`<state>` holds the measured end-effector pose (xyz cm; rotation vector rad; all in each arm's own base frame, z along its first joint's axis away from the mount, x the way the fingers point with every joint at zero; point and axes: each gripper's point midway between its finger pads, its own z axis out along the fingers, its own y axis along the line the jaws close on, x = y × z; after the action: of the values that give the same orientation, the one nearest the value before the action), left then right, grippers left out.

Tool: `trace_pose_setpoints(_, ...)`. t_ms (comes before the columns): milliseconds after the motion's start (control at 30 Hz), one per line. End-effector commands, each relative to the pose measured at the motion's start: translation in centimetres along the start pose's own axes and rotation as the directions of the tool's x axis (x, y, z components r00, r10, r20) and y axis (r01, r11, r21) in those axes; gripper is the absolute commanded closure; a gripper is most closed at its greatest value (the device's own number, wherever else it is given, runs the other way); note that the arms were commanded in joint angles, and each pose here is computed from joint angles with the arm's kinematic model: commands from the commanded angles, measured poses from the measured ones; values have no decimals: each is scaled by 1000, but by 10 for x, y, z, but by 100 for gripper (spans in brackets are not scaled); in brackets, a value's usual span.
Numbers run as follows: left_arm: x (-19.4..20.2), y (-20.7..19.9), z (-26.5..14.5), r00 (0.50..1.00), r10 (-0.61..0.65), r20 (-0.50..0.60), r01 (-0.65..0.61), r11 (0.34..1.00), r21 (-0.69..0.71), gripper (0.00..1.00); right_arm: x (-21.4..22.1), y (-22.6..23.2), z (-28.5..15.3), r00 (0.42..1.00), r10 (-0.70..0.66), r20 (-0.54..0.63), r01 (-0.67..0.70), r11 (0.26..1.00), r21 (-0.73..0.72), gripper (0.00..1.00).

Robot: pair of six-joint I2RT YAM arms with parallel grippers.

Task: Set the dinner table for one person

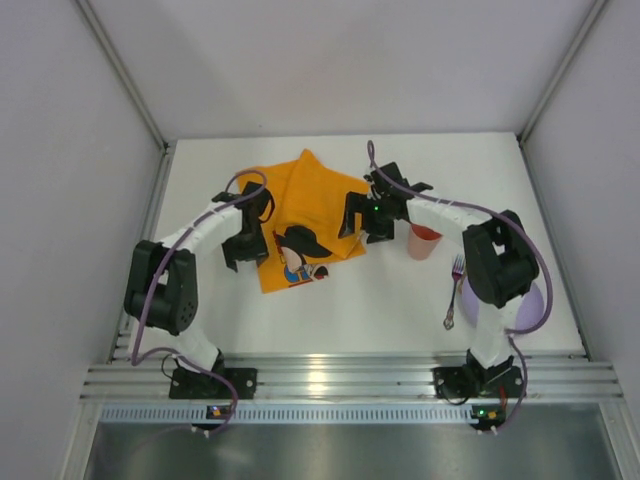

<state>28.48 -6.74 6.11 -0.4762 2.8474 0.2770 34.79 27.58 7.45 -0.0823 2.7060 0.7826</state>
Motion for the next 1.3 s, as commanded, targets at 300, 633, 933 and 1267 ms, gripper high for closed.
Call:
trace_pose_setpoints(300,-8,-7,50,997,4,-76,-5,1000,-17,48,-47,-14,38,998,-8,64,-2,988,153,16)
trace_pose_setpoints(633,-3,-44,73,985,-60,-160,88,982,168,45,-58,-14,47,998,-21,61,10,984,177,36)
trace_pose_setpoints(933,-16,-58,49,986,-115,-117,144,951,275,46,-54,-16,47,999,-31,34,24,981,191,47)
trace_pose_setpoints(1267,-29,-28,1,989,-142,-45,148,969,198,55,-53,-17,46,998,-54,10,51,979,200,48)
